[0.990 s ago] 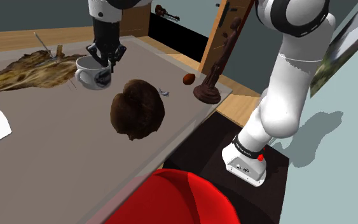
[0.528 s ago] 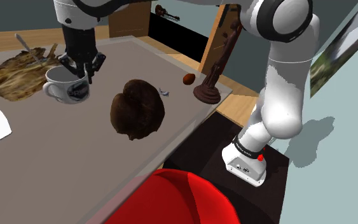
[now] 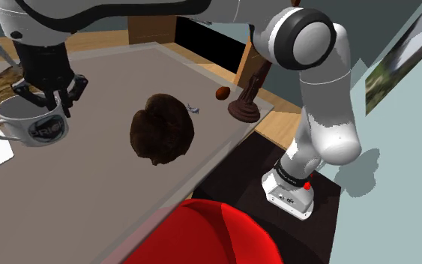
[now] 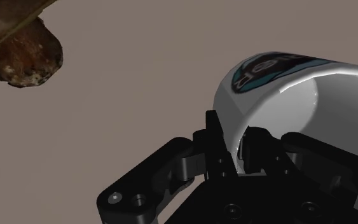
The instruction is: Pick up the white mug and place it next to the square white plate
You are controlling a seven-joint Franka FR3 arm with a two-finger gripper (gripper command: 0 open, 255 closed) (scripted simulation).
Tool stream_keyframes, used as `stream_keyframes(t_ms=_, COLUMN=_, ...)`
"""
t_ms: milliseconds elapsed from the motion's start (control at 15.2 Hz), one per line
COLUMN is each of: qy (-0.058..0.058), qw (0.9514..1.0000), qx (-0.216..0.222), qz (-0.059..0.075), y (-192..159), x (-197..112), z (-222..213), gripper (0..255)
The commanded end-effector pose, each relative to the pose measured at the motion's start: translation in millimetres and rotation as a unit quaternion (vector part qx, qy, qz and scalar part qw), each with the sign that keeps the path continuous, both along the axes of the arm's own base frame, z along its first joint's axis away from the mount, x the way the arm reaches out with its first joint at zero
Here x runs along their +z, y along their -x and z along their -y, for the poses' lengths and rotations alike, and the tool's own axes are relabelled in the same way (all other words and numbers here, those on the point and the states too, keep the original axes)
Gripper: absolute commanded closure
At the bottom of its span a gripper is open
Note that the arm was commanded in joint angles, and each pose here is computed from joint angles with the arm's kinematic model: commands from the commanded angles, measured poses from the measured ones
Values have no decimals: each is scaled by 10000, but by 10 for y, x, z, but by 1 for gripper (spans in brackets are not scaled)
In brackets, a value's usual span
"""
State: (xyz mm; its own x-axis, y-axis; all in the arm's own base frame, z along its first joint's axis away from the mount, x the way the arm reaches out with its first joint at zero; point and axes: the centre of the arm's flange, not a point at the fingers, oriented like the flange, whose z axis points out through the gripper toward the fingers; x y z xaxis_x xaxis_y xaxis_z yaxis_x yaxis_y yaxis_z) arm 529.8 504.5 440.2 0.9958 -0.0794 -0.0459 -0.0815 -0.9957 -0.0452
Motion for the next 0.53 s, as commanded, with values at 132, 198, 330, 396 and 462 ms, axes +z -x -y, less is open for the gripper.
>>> stream_keyframes(t_ms=132, qy=0, qw=10000, qx=-7, qz=3, y=82, x=-64, z=-511, gripper=255)
stream_keyframes(t_ms=198, qy=0, qw=10000, qx=-7, qz=3, y=91, x=-70, z=-574, gripper=255)
stream_keyframes(t_ms=330, qy=0, qw=10000, qx=-7, qz=3, y=92, x=-176, z=-574, gripper=255)
stream_keyframes(t_ms=396, qy=-1, qw=10000, qx=-7, qz=3, y=92, x=-229, z=-574, gripper=255)
stream_keyframes(t_ms=462, qy=0, qw=10000, qx=-7, qz=3, y=91, x=-281, z=-574, gripper=255)
